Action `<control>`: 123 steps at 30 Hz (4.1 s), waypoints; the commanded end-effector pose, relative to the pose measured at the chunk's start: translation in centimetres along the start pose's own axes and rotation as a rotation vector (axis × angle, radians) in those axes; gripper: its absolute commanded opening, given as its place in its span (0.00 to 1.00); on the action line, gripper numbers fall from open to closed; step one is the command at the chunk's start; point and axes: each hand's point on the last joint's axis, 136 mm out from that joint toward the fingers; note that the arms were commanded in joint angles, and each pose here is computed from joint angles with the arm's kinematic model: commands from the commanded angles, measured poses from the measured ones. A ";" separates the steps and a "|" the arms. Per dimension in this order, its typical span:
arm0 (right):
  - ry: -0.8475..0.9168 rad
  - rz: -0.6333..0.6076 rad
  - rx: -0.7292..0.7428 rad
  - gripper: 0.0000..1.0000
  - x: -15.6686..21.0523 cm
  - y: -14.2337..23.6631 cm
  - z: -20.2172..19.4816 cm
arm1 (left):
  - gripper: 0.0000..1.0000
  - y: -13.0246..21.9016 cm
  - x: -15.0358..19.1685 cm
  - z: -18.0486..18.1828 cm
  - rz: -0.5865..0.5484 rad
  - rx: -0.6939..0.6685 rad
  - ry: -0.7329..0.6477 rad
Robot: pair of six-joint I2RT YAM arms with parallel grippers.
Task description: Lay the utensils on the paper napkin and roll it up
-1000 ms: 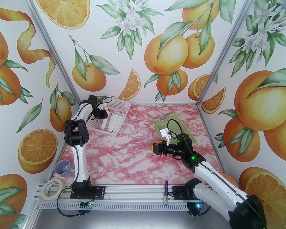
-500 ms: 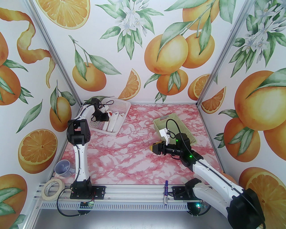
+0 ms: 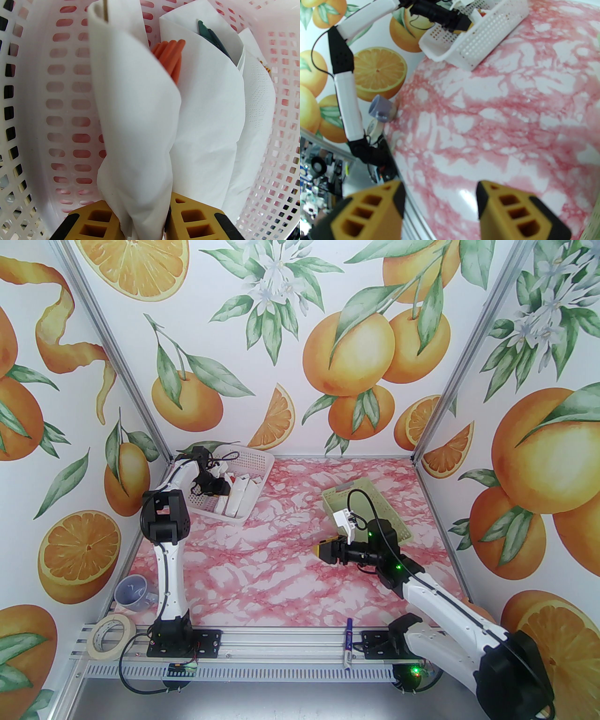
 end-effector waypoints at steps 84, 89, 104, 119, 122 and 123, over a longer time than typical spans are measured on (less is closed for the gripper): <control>0.041 -0.183 0.263 0.77 -5.2 6.5 -0.6 | 0.91 31.3 7.9 -9.2 -0.913 -0.133 0.032; 0.032 -0.218 0.323 0.86 -5.6 7.7 -0.7 | 1.00 32.1 10.4 -9.9 -0.986 -0.070 0.121; 0.058 -0.319 0.642 1.00 -6.9 12.9 -2.9 | 1.00 28.3 17.4 -9.3 -1.011 -0.086 0.146; 0.097 -0.489 1.018 1.00 -8.4 19.1 -9.8 | 1.00 25.7 19.2 -4.6 -1.115 -0.316 0.161; 0.119 -0.517 1.114 1.00 -7.8 20.0 -11.7 | 1.00 24.9 18.8 -3.6 -1.120 -0.349 0.165; 0.130 -0.532 1.134 1.00 -7.8 20.2 -12.1 | 1.00 24.7 18.5 -3.5 -1.126 -0.349 0.165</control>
Point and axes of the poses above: each hand's point on the last joint's axis, 136 mm out from that joint toward the fingers, its own y axis back along the fingers, its own z axis along the line the jaws close on, x = y × z, and after that the axes turned 1 degree about y, right-handed
